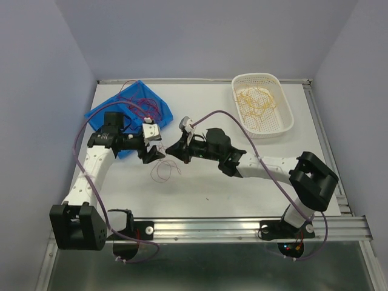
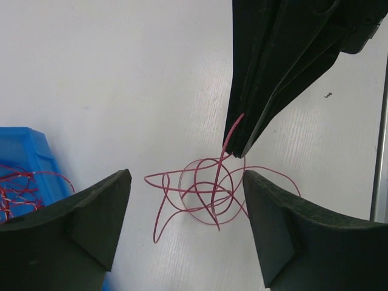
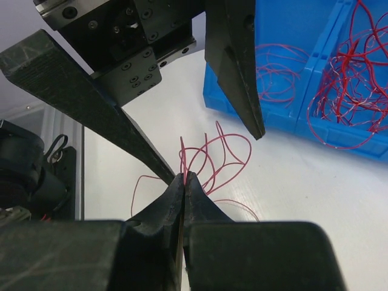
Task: Untangle the cables
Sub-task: Place the cable in the bin.
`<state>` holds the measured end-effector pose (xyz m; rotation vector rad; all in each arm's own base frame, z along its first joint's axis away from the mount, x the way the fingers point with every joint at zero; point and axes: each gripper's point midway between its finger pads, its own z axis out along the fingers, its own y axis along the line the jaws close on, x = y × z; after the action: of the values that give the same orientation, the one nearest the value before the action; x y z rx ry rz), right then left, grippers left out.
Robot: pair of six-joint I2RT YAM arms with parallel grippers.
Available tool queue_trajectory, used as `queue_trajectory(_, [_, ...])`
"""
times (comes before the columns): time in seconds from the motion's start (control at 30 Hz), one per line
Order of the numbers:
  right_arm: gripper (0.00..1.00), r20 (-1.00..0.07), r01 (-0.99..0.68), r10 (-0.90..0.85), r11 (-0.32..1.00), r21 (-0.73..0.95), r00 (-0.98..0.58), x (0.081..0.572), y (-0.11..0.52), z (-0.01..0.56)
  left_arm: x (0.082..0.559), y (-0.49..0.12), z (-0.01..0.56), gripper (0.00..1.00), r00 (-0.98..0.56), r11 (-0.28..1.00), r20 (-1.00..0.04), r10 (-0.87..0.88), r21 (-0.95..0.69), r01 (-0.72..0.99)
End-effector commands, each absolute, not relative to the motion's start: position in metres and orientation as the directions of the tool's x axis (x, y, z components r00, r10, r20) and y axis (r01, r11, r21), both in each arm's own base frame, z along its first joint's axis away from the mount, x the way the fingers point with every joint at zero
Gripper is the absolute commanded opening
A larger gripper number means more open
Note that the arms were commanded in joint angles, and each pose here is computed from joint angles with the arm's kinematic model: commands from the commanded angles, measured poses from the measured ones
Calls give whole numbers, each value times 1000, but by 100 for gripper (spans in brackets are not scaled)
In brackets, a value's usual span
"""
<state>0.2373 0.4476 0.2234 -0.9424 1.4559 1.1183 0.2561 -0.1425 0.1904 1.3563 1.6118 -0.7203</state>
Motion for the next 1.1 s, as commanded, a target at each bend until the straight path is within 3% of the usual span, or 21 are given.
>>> queue_trajectory(0.0, [1, -989, -972, 114, 204, 115, -93, 238, 457, 271, 257, -157, 200, 72, 20, 195, -901, 433, 115, 974])
queue_trajectory(0.03, [0, -988, -973, 123, 201, 115, -92, 237, 457, 274, 258, -158, 197, 66, 12, 192, -898, 439, 107, 976])
queue_trajectory(0.07, [0, -988, -974, 128, 196, 112, -87, 236, 457, 275, 258, -160, 195, 45, 1, 191, -898, 440, 94, 977])
queue_trajectory(0.13, [3, -988, -973, 127, 199, 116, -92, 237, 457, 274, 259, -162, 191, 26, -18, 185, -897, 441, 71, 980])
queue_trajectory(0.17, [8, -988, -973, 127, 202, 116, -92, 237, 457, 274, 260, -162, 192, 3, -20, 185, -897, 442, 70, 980])
queue_trajectory(0.2, [19, -988, -967, 124, 225, 119, -92, 240, 455, 270, 261, -162, 194, 0, -19, 186, -896, 444, 72, 980])
queue_trajectory(0.23, [49, -988, -963, 124, 243, 117, -89, 242, 452, 269, 264, -159, 193, 0, -31, 206, -890, 455, 71, 976])
queue_trajectory(0.27, [60, -987, -957, 134, 265, 118, -85, 244, 448, 273, 272, -158, 195, 0, -53, 249, -891, 451, 68, 966])
queue_trajectory(0.43, [78, -983, -852, 170, 503, 145, -67, 273, 412, 270, 315, -115, 207, 0, -136, 558, -842, 522, 217, 801])
queue_trajectory(0.6, [79, -976, -758, 215, 632, 162, -29, 287, 380, 280, 322, -69, 263, 0, -121, 701, -840, 529, 352, 620])
queue_trajectory(0.73, [79, -975, -730, 222, 664, 163, -16, 288, 368, 281, 334, -16, 320, 0, -145, 789, -802, 579, 507, 348])
queue_trajectory(0.87, [79, -974, -705, 226, 689, 167, -10, 289, 358, 279, 343, 21, 385, 0, -117, 791, -784, 609, 592, 156])
queue_trajectory(1.07, [79, -974, -686, 228, 708, 167, -1, 287, 347, 279, 359, 45, 444, 0, -99, 777, -771, 628, 627, 48])
